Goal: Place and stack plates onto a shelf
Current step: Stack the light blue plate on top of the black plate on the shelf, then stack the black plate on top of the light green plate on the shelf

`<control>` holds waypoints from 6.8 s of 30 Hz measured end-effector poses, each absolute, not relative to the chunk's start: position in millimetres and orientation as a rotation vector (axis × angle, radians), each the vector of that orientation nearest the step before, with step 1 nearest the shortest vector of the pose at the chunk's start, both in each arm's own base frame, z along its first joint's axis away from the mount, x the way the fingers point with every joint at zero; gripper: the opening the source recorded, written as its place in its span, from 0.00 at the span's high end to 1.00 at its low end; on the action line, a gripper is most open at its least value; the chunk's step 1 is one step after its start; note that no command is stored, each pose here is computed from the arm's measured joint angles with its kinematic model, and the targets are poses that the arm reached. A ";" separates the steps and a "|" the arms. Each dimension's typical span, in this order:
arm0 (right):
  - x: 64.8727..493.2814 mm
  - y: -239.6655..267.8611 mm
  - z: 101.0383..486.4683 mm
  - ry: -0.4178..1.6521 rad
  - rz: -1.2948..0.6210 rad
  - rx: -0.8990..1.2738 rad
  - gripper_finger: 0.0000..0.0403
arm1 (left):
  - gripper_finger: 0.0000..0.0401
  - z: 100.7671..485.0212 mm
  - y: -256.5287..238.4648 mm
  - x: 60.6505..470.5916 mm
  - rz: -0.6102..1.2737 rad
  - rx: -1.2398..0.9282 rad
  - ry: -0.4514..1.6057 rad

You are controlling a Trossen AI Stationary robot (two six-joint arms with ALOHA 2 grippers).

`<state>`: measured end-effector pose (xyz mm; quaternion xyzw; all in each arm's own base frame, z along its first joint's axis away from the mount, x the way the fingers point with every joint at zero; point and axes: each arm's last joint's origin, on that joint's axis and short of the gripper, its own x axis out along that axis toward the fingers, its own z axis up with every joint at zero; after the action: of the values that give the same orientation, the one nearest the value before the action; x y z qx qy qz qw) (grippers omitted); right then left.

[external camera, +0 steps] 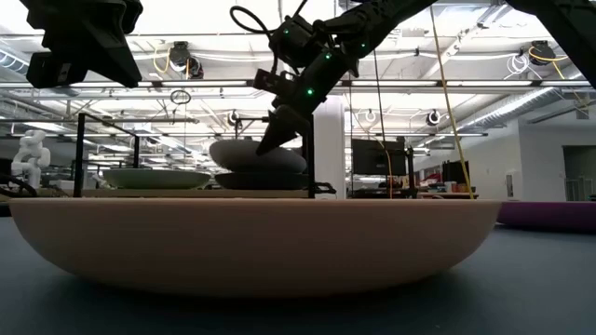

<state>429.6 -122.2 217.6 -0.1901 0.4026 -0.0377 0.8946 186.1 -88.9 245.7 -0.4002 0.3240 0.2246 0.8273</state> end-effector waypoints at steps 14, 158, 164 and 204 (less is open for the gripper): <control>428.0 -121.9 216.1 0.866 -0.086 -0.416 0.82 | 0.91 245.7 -88.9 186.1 0.486 -0.874 0.683; 222.7 86.9 365.3 0.733 0.109 0.500 0.81 | 0.40 158.4 -133.3 161.6 0.159 -0.291 1.566; 222.7 86.9 365.3 0.733 0.109 0.500 0.81 | 0.40 151.9 -134.1 162.6 0.102 -0.286 1.532; 222.7 87.0 365.2 0.729 0.128 0.449 0.81 | 0.40 151.3 -136.9 164.2 0.001 -0.371 1.564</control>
<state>222.7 87.0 365.2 0.2174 0.3531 0.0620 0.9079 164.2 -136.9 151.3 -0.1661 0.7006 0.0004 0.6939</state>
